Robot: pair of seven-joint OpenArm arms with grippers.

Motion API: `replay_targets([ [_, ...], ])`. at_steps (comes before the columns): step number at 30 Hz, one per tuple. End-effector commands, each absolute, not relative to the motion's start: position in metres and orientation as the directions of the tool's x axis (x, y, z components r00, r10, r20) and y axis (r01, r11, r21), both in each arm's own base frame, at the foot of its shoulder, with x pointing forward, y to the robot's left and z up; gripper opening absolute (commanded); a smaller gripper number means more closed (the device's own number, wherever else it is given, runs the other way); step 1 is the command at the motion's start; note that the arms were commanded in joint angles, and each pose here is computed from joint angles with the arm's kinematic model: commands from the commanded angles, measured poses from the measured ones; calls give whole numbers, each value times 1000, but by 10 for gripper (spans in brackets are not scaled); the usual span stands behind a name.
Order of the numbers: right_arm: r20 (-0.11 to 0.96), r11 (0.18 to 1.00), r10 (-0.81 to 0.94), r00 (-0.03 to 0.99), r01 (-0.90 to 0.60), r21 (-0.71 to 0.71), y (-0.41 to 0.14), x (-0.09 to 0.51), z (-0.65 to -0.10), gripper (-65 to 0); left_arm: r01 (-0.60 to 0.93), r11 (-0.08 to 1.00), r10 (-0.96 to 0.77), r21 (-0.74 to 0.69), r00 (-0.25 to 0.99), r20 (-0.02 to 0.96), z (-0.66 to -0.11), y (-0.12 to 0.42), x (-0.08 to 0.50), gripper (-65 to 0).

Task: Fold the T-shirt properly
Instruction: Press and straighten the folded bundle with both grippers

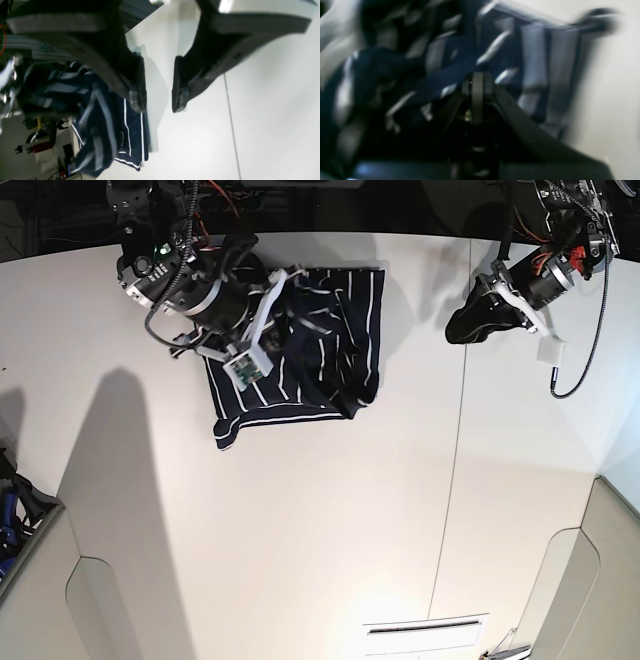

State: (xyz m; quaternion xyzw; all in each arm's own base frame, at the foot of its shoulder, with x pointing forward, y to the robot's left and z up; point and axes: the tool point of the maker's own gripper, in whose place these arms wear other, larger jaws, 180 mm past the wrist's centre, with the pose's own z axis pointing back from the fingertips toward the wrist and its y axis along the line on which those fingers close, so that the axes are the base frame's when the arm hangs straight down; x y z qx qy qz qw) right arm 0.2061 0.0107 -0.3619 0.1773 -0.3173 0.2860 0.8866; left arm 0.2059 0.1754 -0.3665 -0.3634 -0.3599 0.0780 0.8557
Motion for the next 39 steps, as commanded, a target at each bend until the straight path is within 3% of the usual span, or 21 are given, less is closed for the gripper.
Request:
replay_targets([
  [1, 700, 731, 385, 602, -662, 167, 27, 200, -352, -650, 157, 721, 397, -674, 704, 589, -356, 178, 211, -466],
  [5, 719, 592, 421, 553, -768, 244, 67, 167, -344, -650, 157, 722, 396, -674, 704, 589, -356, 178, 211, -466],
  [10, 754, 525, 425, 501, -815, 246, 92, 159, -329, -650, 162, 718, 401, -677, 700, 591, -354, 177, 212, -466],
  [12, 767, 537, 430, 477, -818, 207, 91, 171, -324, -650, 179, 708, 405, -684, 691, 599, -347, 175, 213, -468],
  [19, 794, 714, 419, 441, -700, 12, 44, 245, -311, -650, 354, 674, 321, -648, 650, 689, -294, 147, 211, -595],
  [23, 836, 792, 361, 414, -609, -41, 10, 285, -292, -650, 431, 656, 238, -620, 661, 711, -280, 120, 191, -596],
  [28, 875, 865, 275, 399, -500, -45, -31, 328, -272, -650, 512, 557, 136, -654, 721, 680, -285, 66, 166, -596],
  [32, 857, 876, 233, 460, -482, 21, -44, 345, -295, -650, 542, 541, 30, -643, 752, 658, -311, 29, 155, -596],
  [39, 770, 792, 269, 579, -587, 165, -26, 351, -359, -650, 562, 550, -127, -617, 787, 604, -361, -3, 136, -596],
])
